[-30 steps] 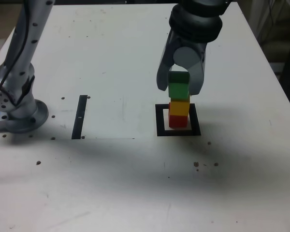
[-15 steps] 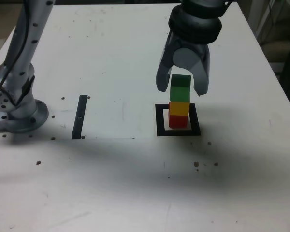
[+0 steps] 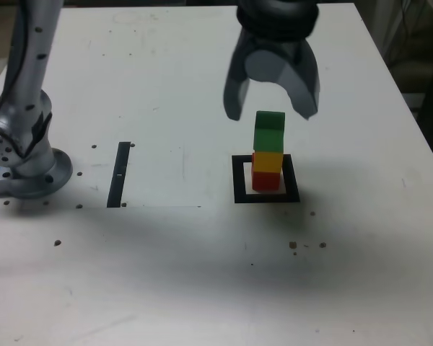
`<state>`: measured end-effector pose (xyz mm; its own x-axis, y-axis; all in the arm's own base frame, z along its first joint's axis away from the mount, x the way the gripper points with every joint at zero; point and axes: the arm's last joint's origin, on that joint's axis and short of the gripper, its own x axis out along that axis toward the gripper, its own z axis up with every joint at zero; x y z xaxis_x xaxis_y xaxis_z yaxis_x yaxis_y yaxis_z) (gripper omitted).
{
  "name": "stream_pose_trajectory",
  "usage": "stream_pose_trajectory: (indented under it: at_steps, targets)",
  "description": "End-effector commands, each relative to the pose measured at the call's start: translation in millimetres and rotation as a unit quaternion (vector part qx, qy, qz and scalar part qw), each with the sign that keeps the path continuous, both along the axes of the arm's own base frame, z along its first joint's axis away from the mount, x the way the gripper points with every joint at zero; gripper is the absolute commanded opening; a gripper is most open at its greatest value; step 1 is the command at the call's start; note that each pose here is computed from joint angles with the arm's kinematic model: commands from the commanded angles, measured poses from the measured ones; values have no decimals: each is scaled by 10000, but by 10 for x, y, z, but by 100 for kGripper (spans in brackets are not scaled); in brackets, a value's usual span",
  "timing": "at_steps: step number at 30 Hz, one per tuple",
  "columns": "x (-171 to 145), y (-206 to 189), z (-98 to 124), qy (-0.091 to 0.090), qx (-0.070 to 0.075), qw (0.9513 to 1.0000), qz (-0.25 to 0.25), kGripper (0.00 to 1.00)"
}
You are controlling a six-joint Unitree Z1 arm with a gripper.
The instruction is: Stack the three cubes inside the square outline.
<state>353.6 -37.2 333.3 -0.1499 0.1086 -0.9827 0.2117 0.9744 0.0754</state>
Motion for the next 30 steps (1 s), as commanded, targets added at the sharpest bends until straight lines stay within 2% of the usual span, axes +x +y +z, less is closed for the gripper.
stream_pose_trajectory:
  at_steps: [1,8,13,19,30]
  targets:
    - [-101,5,75,-28,18,10000,11,99]
    - [-389,45,177,-86,73,9999,58,99]
    - [-644,77,163,-133,85,9998,158,100]
    - [-959,107,42,-178,24,9994,304,100]
    - [-1424,189,-283,-34,59,9987,510,99]
